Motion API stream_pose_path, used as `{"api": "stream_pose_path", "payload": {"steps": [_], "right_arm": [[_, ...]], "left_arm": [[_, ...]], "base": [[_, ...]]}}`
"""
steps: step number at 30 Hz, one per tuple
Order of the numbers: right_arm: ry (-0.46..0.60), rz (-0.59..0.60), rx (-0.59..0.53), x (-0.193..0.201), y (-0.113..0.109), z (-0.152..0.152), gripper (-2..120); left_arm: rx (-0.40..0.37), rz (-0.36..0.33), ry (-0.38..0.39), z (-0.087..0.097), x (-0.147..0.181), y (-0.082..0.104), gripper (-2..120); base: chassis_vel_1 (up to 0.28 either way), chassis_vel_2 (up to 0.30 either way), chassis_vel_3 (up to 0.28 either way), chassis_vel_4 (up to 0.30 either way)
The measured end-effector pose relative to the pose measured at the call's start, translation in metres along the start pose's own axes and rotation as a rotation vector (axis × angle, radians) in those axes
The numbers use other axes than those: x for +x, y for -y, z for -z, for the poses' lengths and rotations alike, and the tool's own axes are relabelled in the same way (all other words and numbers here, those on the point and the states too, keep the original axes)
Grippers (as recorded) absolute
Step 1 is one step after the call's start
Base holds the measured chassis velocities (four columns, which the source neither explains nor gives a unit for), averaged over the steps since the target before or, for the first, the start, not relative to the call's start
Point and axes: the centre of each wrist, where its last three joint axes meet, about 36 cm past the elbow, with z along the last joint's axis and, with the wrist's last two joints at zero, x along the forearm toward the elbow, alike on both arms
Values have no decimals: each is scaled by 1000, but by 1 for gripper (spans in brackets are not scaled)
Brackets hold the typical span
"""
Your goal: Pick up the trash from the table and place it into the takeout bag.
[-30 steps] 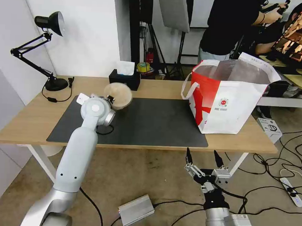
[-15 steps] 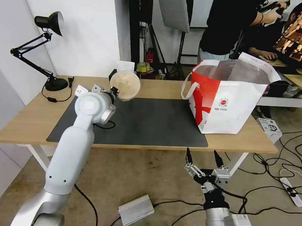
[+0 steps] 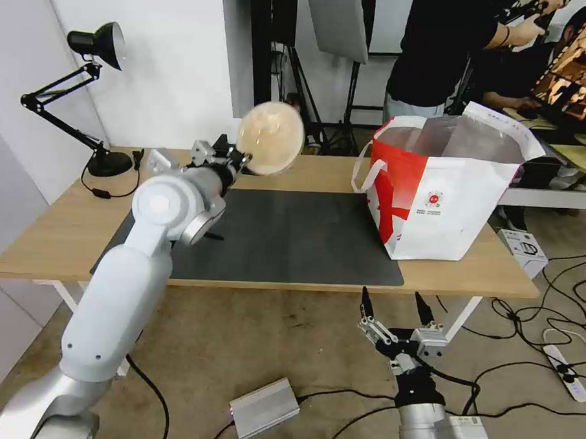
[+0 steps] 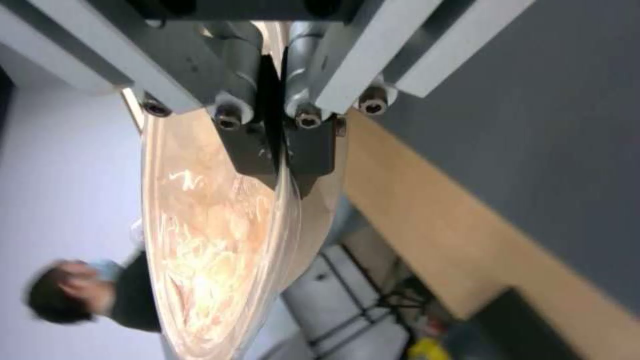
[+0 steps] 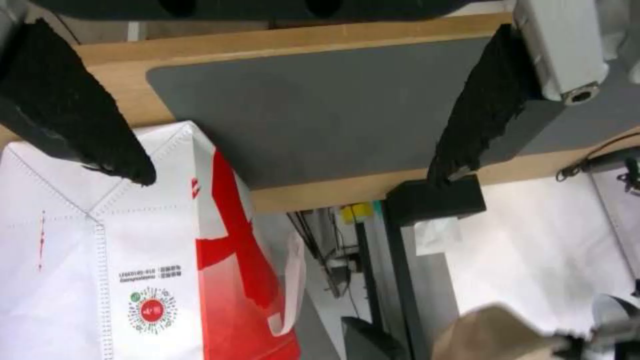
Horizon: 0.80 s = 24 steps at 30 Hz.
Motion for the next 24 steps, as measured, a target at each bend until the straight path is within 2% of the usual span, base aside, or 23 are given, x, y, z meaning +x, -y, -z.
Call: {"api": "stream_pose_path", "payload": {"steps": [3, 6, 8, 14, 18, 24], "right_arm": [[0, 0, 0, 0, 0, 0, 100], [0, 0, 0, 0, 0, 0, 100], [0, 0, 0, 0, 0, 0, 100], [0, 0, 0, 0, 0, 0, 100], [0, 0, 0, 0, 0, 0, 100], [0, 0, 0, 0, 0, 0, 100]], "left_arm": [[-17, -72, -14, -6, -7, 16, 0], [-22, -93, -17, -8, -12, 21, 0], [-24, -128, -21, -10, -28, 38, 0], [-34, -130, -33, -17, -51, 52, 0], [-60, -139, -56, -28, -69, 65, 0], [-85, -147, -76, -37, -82, 78, 0]], "base": [[0, 0, 0, 0], [0, 0, 0, 0], [0, 0, 0, 0], [0, 0, 0, 0], [0, 0, 0, 0], [0, 0, 0, 0]]}}
